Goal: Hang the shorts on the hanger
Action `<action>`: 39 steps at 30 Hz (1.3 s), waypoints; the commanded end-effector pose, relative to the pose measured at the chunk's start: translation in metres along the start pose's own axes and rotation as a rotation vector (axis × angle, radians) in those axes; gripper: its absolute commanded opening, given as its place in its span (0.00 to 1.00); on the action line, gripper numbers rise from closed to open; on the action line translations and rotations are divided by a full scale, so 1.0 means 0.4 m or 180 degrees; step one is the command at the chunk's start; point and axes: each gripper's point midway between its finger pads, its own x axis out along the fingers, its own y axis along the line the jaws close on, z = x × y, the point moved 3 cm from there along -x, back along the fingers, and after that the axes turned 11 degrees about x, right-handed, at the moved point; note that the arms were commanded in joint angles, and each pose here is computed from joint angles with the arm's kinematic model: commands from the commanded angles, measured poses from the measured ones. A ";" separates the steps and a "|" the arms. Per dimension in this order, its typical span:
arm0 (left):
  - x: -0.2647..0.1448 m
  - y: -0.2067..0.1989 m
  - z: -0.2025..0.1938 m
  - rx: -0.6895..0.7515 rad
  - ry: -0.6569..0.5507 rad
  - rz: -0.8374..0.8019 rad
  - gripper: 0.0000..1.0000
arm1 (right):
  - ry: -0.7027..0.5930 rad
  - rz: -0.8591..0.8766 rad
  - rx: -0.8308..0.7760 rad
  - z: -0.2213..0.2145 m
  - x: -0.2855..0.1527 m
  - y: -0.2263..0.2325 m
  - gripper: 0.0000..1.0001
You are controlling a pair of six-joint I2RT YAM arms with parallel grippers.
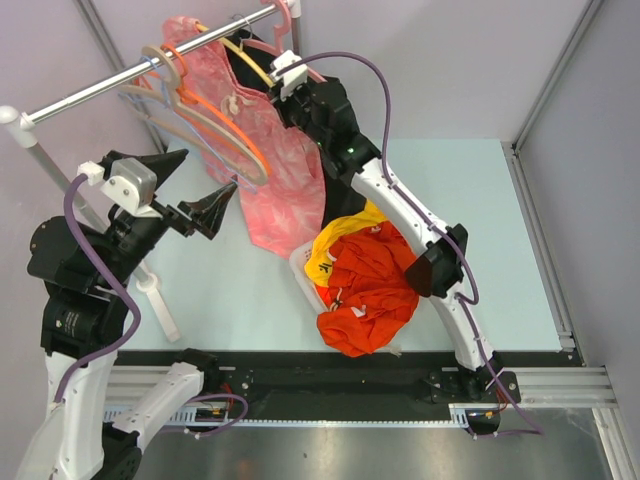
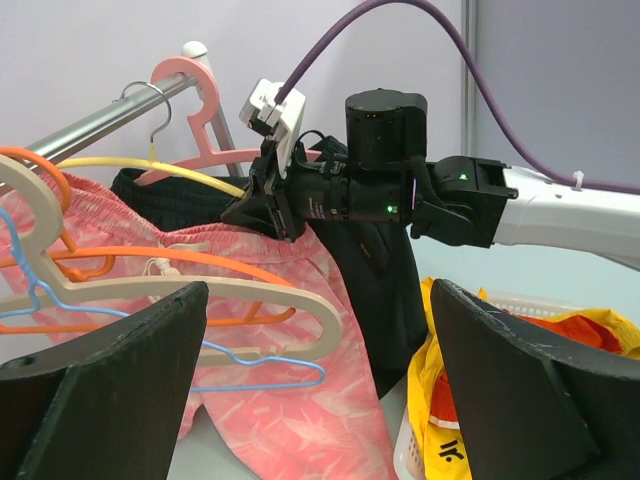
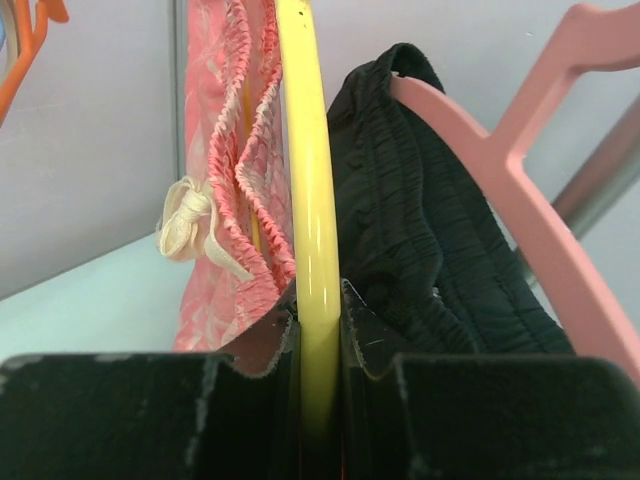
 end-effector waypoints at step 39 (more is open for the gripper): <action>-0.046 -0.039 -0.168 0.0012 0.1407 -0.0477 1.00 | -0.0681 0.0288 -0.0215 0.491 -0.480 0.029 0.82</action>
